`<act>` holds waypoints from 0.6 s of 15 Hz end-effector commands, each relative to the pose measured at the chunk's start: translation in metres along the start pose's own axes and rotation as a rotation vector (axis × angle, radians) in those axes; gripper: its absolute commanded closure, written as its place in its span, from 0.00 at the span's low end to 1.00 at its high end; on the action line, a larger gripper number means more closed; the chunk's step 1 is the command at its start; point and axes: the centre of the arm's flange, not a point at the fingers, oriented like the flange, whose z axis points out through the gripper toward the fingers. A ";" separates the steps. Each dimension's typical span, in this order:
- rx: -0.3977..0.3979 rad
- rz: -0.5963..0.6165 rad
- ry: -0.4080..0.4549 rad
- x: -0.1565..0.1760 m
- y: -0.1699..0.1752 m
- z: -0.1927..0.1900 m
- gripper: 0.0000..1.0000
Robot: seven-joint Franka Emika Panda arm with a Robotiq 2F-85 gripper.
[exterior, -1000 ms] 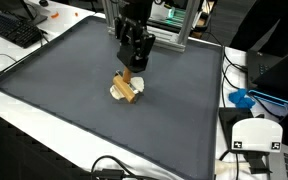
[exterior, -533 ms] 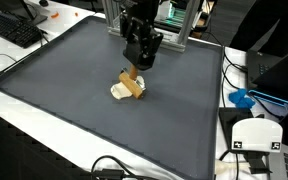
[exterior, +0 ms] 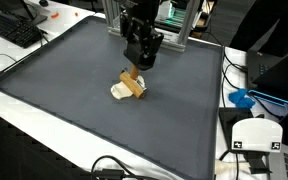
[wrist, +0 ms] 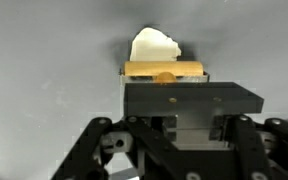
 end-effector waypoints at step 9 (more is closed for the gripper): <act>-0.017 -0.022 -0.060 -0.006 -0.005 0.021 0.74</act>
